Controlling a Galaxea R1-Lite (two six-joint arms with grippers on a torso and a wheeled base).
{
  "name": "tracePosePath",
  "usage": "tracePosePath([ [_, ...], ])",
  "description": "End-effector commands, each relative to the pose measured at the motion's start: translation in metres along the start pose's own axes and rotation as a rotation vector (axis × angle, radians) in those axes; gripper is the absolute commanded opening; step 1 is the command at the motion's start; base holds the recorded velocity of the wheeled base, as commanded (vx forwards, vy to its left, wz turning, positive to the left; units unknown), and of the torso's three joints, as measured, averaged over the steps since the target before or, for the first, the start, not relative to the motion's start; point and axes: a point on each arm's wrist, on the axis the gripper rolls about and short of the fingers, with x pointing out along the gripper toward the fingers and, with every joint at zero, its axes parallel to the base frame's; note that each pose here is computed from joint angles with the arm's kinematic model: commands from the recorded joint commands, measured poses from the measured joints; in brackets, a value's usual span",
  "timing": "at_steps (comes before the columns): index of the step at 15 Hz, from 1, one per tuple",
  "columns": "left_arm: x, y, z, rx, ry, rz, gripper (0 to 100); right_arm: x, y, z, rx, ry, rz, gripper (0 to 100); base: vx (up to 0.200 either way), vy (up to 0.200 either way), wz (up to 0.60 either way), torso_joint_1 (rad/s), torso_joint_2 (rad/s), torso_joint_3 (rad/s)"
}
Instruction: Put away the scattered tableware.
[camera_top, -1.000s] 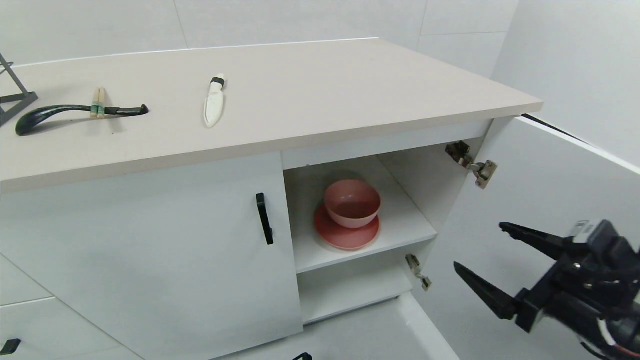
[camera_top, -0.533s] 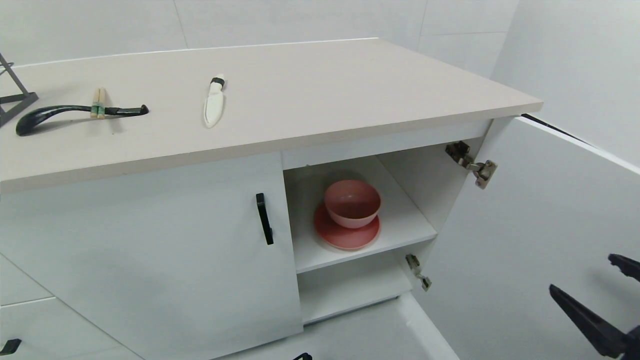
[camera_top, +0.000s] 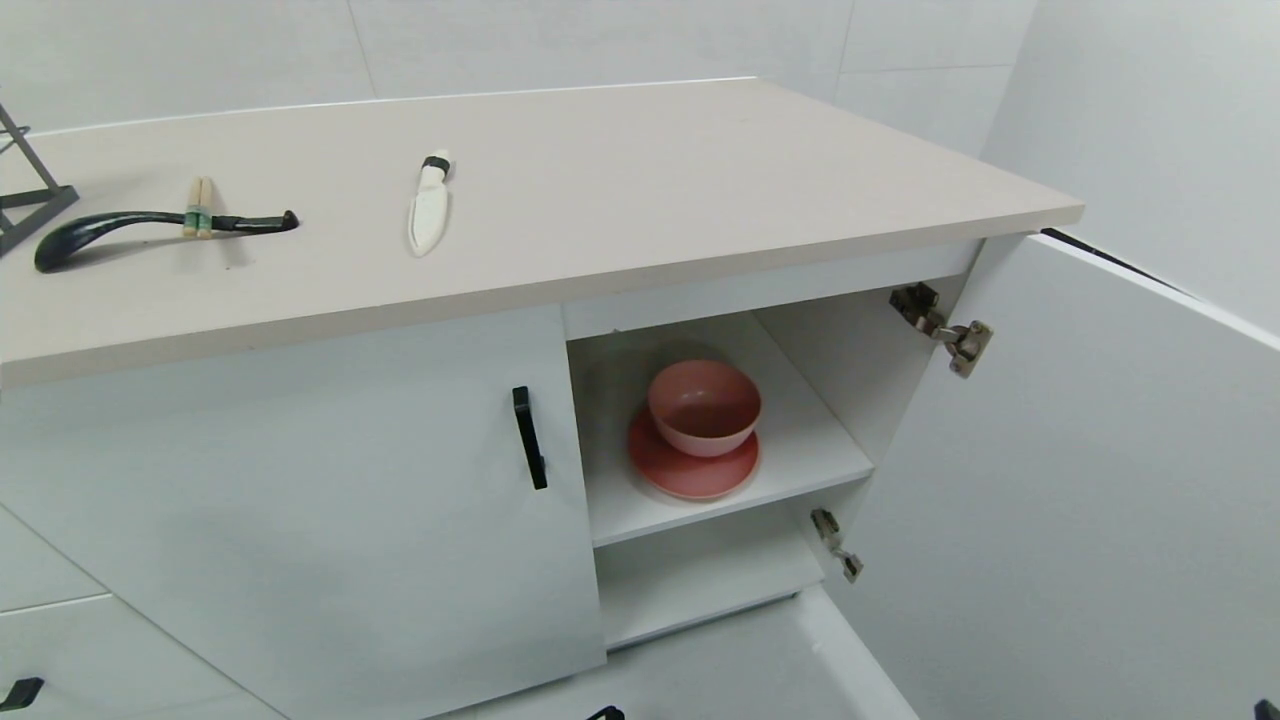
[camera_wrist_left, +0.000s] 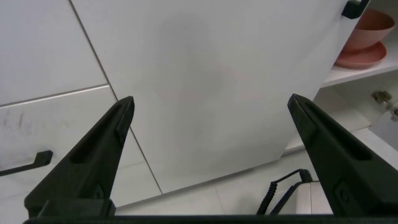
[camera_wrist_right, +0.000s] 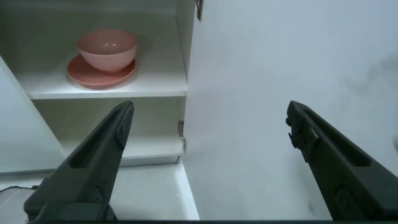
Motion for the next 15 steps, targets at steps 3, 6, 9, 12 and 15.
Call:
tracePosePath([
  [3, -0.0004, 0.0000, -0.0001, -0.006, -0.006, 0.001, 100, -0.0142, 0.0072, -0.0172, 0.114, 0.037, -0.014, 100, 0.000, 0.000, 0.00, 0.000, 0.00, 0.000],
  [6, -0.0004, 0.0000, -0.0001, -0.011, -0.006, 0.002, 100, -0.0142, 0.0087, -0.0169, 0.167, 0.032, 0.054, 100, 0.000, 0.000, 0.00, 0.000, 0.00, 0.000],
  [9, -0.0004, 0.0000, -0.0003, -0.012, -0.005, 0.004, 100, -0.0142, 0.0088, -0.0170, 0.123, 0.033, 0.058, 100, 0.000, 0.000, 0.00, 0.000, 0.00, 0.000],
  [12, -0.0004, 0.0000, -0.0003, -0.012, -0.005, 0.002, 100, -0.0171, 0.0086, -0.0169, 0.112, 0.017, 0.366, 100, 0.000, 0.000, 0.00, 0.000, 0.00, 0.000],
  [15, -0.0004, 0.0000, -0.0003, -0.014, -0.005, 0.004, 100, -0.0158, 0.0087, -0.0169, 0.123, 0.023, 0.224, 100, 0.000, 0.000, 0.00, 0.000, 0.00, 0.000],
])
